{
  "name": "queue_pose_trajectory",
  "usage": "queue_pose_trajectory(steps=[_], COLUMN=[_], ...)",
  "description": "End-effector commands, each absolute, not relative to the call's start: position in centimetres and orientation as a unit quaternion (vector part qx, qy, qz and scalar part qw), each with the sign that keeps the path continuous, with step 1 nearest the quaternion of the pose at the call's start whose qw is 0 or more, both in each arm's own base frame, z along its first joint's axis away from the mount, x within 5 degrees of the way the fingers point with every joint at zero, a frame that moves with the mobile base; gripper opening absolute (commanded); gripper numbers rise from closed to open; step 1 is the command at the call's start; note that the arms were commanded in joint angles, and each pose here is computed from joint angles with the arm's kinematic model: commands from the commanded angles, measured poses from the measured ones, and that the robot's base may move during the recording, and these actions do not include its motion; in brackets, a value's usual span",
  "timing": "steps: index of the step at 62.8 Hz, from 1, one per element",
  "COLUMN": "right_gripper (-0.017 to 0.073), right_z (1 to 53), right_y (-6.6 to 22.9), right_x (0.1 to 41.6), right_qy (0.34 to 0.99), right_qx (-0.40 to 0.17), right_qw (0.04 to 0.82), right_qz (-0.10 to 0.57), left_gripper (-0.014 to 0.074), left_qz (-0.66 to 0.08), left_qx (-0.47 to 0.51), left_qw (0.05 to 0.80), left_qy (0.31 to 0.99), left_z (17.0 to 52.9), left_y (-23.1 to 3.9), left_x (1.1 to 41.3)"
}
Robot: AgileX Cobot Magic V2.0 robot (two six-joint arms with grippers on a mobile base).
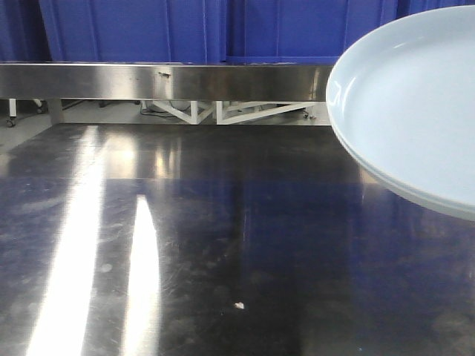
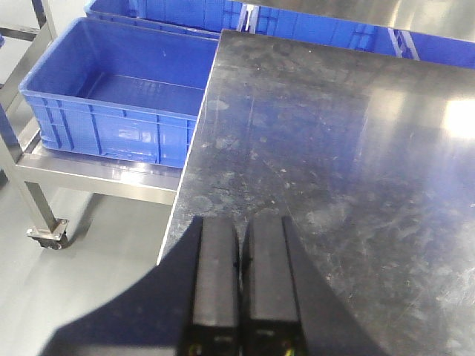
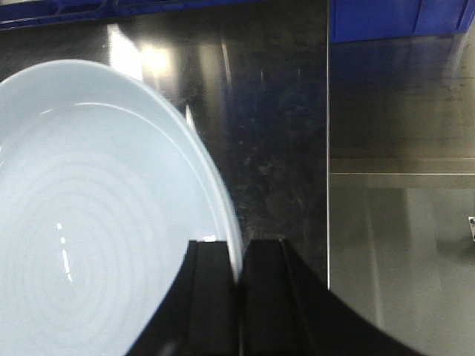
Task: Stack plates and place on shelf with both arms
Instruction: 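Hold the stack raised in the right gripper while turning from the table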
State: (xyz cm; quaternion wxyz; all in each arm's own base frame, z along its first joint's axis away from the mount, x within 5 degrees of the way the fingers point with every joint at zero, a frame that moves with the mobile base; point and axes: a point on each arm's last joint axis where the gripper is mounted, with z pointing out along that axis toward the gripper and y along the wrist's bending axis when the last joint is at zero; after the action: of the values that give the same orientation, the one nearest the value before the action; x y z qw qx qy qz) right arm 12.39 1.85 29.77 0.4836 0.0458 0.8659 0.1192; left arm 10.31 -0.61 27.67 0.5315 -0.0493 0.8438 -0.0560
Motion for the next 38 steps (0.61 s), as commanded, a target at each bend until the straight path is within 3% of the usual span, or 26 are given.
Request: queue_pose_trajectory(steps=[1,38], right_gripper=[0.0048,0.0048], right_z=[31.6,31.6], right_y=[1.69,1.69], right_x=[12.71,12.71], right_qy=[0.834,0.834], right_qx=[0.052,0.052], right_qw=[0.536,0.536], right_qz=[0.123,0.123], left_gripper=[0.0091,0.0091], left_qz=[-0.065,-0.065], left_qx=[-0.048,-0.048], left_qw=[0.574,0.574], left_qy=[0.815,0.815], left_z=[29.28,29.28], left_y=[-0.68,-0.68], left_x=[10.62,10.62])
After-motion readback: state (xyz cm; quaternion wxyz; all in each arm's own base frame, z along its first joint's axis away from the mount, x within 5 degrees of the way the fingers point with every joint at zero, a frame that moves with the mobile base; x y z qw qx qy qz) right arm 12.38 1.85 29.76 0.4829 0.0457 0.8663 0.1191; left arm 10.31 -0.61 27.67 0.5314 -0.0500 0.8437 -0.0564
